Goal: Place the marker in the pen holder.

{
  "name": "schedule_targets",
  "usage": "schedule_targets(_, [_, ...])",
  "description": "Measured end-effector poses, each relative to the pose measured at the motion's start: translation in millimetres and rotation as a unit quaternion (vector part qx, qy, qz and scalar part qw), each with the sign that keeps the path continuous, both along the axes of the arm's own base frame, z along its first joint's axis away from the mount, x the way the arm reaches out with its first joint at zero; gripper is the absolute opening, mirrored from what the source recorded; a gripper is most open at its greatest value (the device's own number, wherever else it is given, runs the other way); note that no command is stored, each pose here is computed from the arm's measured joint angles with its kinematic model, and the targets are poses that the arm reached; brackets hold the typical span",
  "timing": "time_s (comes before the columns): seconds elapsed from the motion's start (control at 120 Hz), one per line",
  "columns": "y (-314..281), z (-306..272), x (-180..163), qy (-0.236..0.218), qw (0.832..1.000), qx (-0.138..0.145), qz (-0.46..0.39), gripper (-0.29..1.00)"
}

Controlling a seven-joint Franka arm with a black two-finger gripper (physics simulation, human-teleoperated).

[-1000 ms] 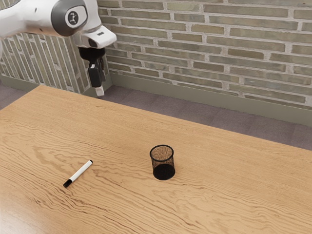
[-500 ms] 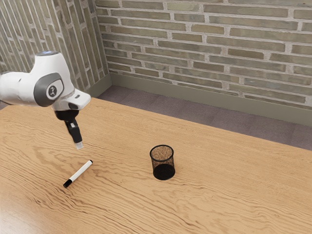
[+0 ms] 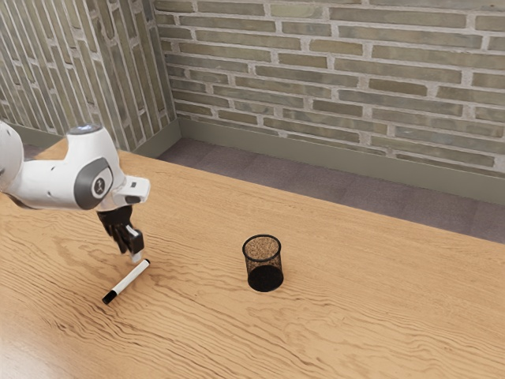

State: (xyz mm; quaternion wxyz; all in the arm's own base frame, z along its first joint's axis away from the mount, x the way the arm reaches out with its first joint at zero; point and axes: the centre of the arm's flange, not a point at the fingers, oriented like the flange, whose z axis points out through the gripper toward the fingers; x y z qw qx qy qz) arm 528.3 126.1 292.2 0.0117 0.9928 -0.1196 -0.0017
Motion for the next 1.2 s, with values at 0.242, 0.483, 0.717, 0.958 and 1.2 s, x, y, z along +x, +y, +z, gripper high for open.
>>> schedule_targets(0.242, [-1.5, -25.6, 0.7, 0.013, 0.999, -0.004, 0.039, 0.26])
schedule_targets(0.483, [-4.4, -42.2, 4.3, 0.021, 0.998, -0.007, 0.065, 0.24])
schedule_targets(0.717, [-6.4, -44.1, 5.4, 0.019, 0.996, -0.011, 0.084, 0.01])
schedule_targets(0.958, [-67.5, 42.7, 26.2, -0.051, 0.998, -0.016, 0.017, -0.07])
schedule_targets(1.2, [-176.9, 161.0, 80.1, -0.118, 0.987, -0.027, -0.108, -0.08])
